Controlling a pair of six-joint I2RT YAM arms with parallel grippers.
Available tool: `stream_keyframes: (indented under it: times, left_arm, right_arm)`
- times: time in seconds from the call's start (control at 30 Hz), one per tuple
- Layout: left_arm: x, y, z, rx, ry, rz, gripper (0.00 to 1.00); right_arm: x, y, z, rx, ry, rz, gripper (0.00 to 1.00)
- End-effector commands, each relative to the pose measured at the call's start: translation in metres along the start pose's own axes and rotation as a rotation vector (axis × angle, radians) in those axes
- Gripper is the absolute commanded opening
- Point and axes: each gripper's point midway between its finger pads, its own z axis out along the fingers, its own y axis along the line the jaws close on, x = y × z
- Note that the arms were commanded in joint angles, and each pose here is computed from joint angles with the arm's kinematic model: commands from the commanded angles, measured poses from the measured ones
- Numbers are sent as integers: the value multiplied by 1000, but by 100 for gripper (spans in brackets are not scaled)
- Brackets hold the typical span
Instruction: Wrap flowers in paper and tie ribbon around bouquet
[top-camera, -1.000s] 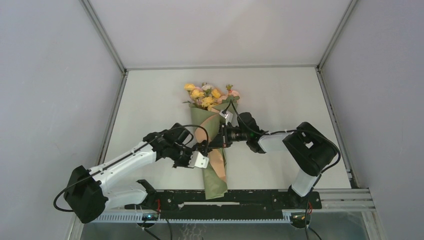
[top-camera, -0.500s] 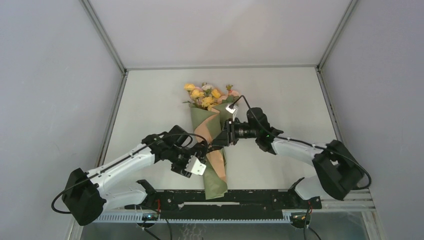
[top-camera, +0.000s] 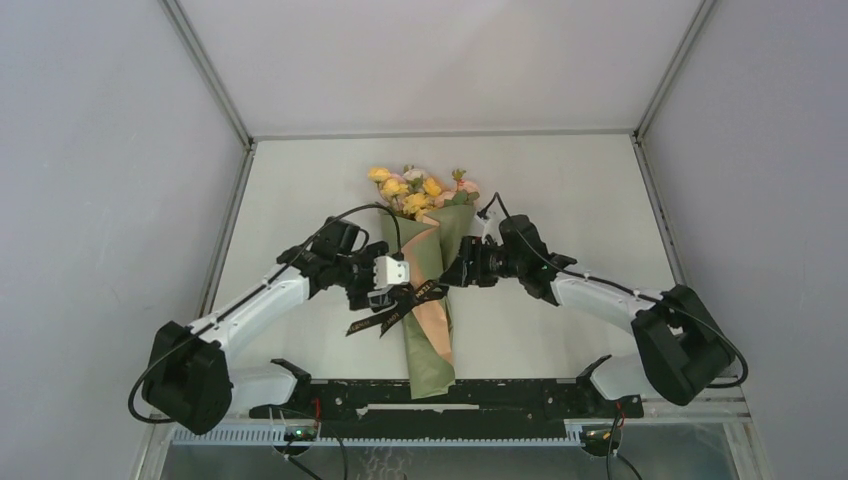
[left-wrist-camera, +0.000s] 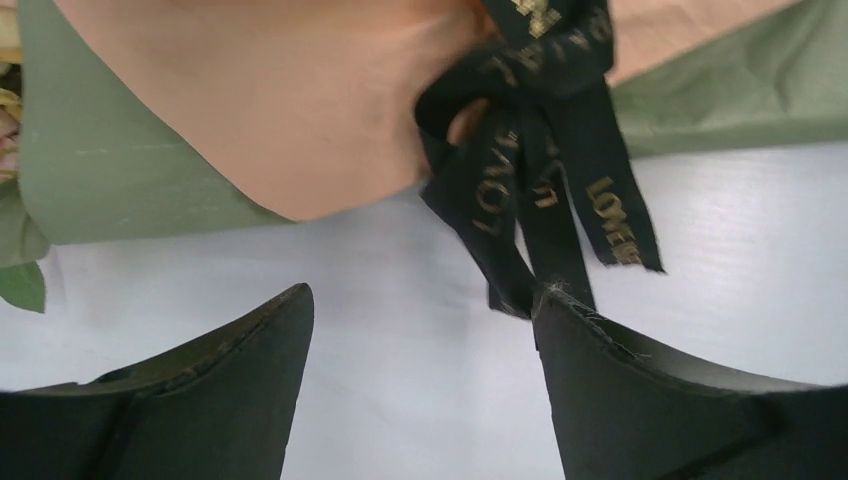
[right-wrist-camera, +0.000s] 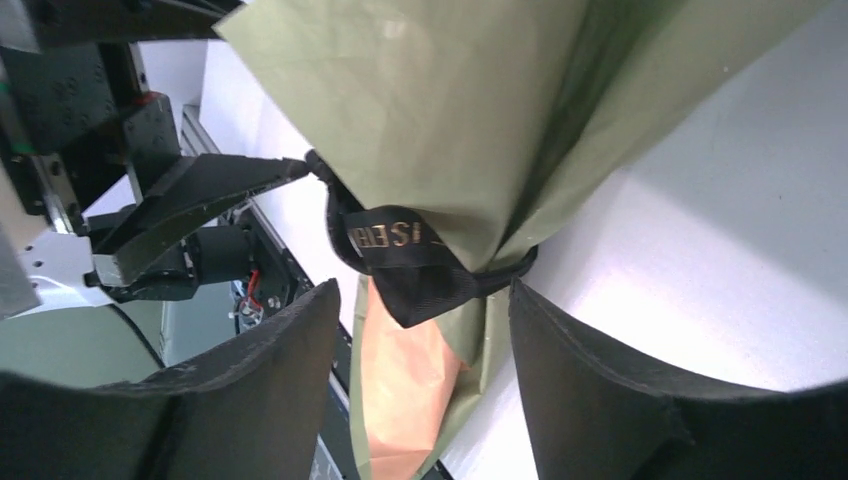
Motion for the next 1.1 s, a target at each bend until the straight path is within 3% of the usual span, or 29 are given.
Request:
stream_keyframes:
  times: [0.0,0.2,0.4,0.47,0.57,0.6,0.63,0.77,1.07]
  left_arm:
    - [-15,19,17,-64,-84,-11,85]
    - [1,-1,32,17,-33,56,76]
    - [10,-12,40,41,6,80,68]
    - [12,-10,41,24,16,78,55]
    - [11,2,42,-41,16,83,16]
    - [11,10,41,-76,20,96,4]
    - [11,20,41,-124,27,116,1]
    - [-2,82,31,-395,-6,208,0]
    - [18,97,39,-367,13,426,0]
  right_arm:
    - [-5,-2,9,-1,-4,11,69]
    - [1,7,19,-82,37,20,54]
    - [4,8,25,-110,54,29,47]
    - [5,4,27,-99,58,35,36]
    - [8,-4,26,-53,64,44,6]
    - [9,-7,24,-33,64,40,0]
    - [11,-10,21,-14,66,34,0]
    - [21,-17,12,52,91,-1,0]
    - [63,-32,0,88,165,61,0]
